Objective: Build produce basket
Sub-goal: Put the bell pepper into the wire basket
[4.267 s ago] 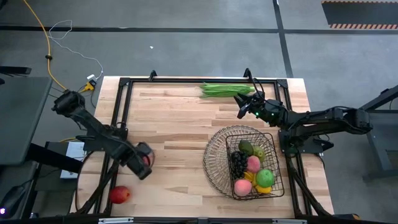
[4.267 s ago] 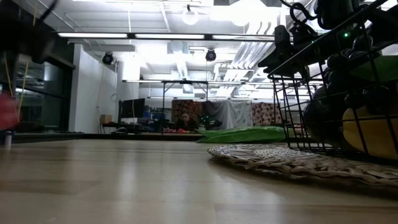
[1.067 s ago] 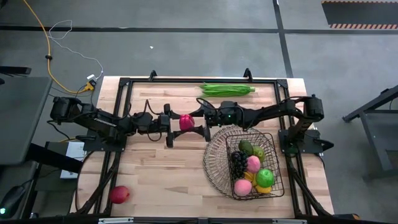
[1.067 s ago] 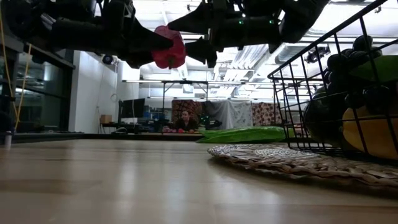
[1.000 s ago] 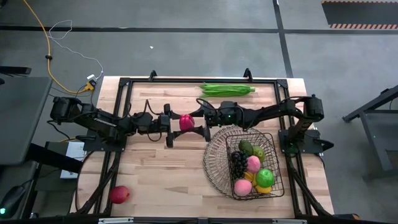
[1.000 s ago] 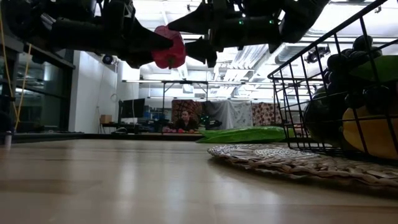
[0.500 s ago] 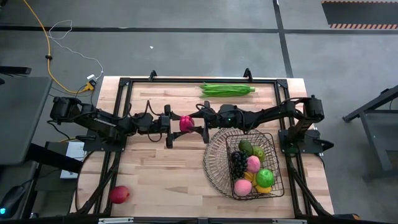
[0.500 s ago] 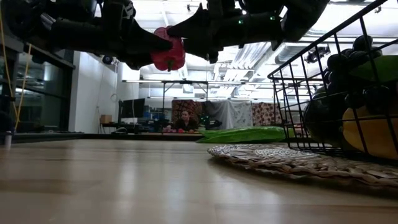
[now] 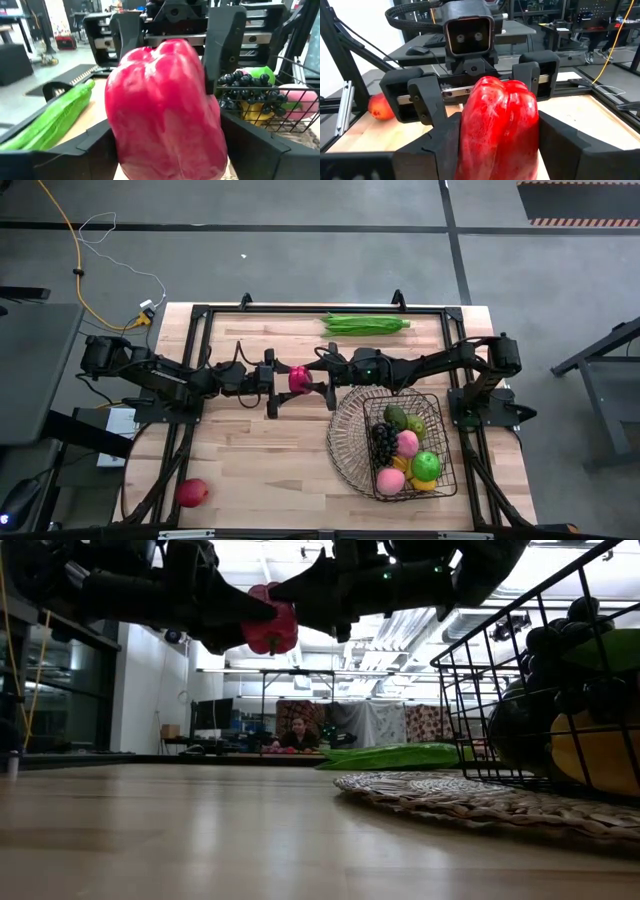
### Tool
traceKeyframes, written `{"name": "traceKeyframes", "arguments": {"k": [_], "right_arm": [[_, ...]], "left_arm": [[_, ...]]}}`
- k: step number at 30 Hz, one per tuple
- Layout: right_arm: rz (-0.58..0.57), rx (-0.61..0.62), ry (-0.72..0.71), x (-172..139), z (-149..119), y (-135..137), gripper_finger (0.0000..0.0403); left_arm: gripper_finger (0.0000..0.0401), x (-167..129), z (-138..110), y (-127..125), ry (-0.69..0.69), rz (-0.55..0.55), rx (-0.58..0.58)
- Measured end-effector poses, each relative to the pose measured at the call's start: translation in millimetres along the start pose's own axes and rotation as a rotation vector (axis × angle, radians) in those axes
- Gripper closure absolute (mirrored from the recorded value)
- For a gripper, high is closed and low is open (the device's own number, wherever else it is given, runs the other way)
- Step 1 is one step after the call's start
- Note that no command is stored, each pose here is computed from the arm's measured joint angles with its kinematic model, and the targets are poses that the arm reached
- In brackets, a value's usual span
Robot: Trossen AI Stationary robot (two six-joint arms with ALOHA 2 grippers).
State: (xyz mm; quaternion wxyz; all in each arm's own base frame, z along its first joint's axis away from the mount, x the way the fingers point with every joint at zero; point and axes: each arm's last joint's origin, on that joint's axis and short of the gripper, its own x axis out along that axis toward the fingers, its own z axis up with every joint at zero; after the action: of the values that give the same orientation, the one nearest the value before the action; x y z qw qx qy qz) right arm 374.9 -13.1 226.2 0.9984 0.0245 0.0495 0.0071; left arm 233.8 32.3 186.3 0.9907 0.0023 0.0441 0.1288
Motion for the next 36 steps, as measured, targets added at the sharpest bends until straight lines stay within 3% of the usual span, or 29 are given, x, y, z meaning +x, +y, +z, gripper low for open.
{"name": "traceKeyframes", "arguments": {"k": [10,17,22,28,36], "right_arm": [[-0.001,-0.035,0.073,-10.8,8.0,1.0,0.0192],[0.045,-0.101,0.148,-30.1,19.8,12.1,0.0192],[-0.018,-0.142,0.167,-45.4,6.6,12.0,0.0192],[-0.119,-0.104,0.058,-83.5,1.6,0.3,0.0192],[-0.124,-0.070,-0.176,-144.7,2.7,1.2,0.0191]], "left_arm": [[0.0041,-4.5,-1.9,4.4,0.070,0.018,-0.043],[0.0038,-31.9,13.0,14.9,0.136,0.068,-0.060],[0.0038,-54.1,25.1,16.8,0.050,0.044,-0.083],[0.0039,-75.4,23.7,17.1,-0.072,-0.009,-0.079],[0.0039,-85.7,24.8,16.6,-0.192,-0.058,-0.060]]}}
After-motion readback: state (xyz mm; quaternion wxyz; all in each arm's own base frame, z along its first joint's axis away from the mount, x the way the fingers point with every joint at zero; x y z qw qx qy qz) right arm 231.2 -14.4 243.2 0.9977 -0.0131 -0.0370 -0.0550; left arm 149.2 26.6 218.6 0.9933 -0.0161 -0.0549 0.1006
